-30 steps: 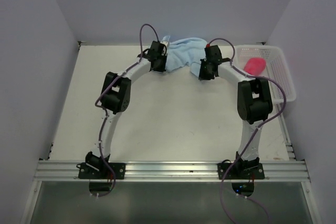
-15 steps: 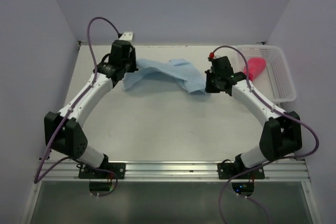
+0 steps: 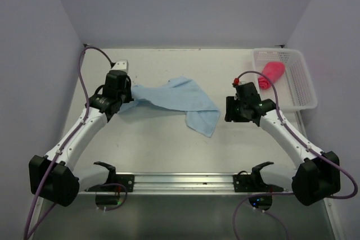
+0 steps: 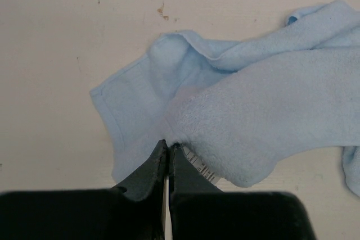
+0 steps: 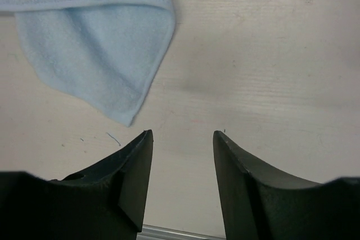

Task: Roll the towels
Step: Move the towel to the center of the board, then flatten the towel

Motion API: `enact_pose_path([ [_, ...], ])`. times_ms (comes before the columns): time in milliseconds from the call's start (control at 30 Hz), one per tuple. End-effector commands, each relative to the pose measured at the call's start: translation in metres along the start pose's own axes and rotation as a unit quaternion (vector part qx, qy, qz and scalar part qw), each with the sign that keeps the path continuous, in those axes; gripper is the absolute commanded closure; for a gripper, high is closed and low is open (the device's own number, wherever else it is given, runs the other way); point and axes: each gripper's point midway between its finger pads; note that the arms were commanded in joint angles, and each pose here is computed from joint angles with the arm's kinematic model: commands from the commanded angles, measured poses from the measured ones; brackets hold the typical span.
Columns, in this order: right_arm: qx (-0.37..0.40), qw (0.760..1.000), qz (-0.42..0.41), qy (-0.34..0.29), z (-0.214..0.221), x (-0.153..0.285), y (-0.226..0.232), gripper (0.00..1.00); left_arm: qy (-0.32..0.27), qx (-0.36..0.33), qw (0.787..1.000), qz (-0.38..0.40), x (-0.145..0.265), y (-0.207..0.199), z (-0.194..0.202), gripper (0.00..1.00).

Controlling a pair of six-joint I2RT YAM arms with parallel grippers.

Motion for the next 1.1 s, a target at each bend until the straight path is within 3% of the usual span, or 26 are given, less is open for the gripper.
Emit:
enact_pose_path([
  [0, -0.026, 0.999, 0.001, -0.044, -0.024, 0.005, 0.002, 0.51, -0.036, 0.002, 0.999, 0.021, 0.008, -0.003, -0.014, 1.0],
  [167, -0.045, 0.999, -0.015, -0.001, -0.022, -0.033, 0.013, 0.65, -0.039, -0.006, 0.999, 0.029, 0.002, -0.001, -0.004, 1.0],
  [567, -0.146, 0.985, -0.085, 0.033, 0.037, -0.051, 0.058, 0.57, -0.029, -0.007, 0.999, 0.044, -0.001, -0.006, 0.004, 1.0],
  [900, -0.156, 0.985, -0.053, 0.049, 0.052, -0.073, 0.076, 0.56, -0.04, -0.006, 0.998, 0.051, 0.007, -0.005, 0.001, 1.0],
  [1067, -0.116, 0.992, -0.006, 0.047, 0.051, -0.079, 0.074, 0.57, -0.049, -0.003, 0.997, 0.051, 0.011, -0.004, -0.003, 1.0],
])
Point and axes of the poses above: each gripper's point midway between its finger pads, its own x axis back along the fingers, its own y axis along the line the jaws close on, z = x × y, and after that the axes turned 11 degrees about x, right-handed
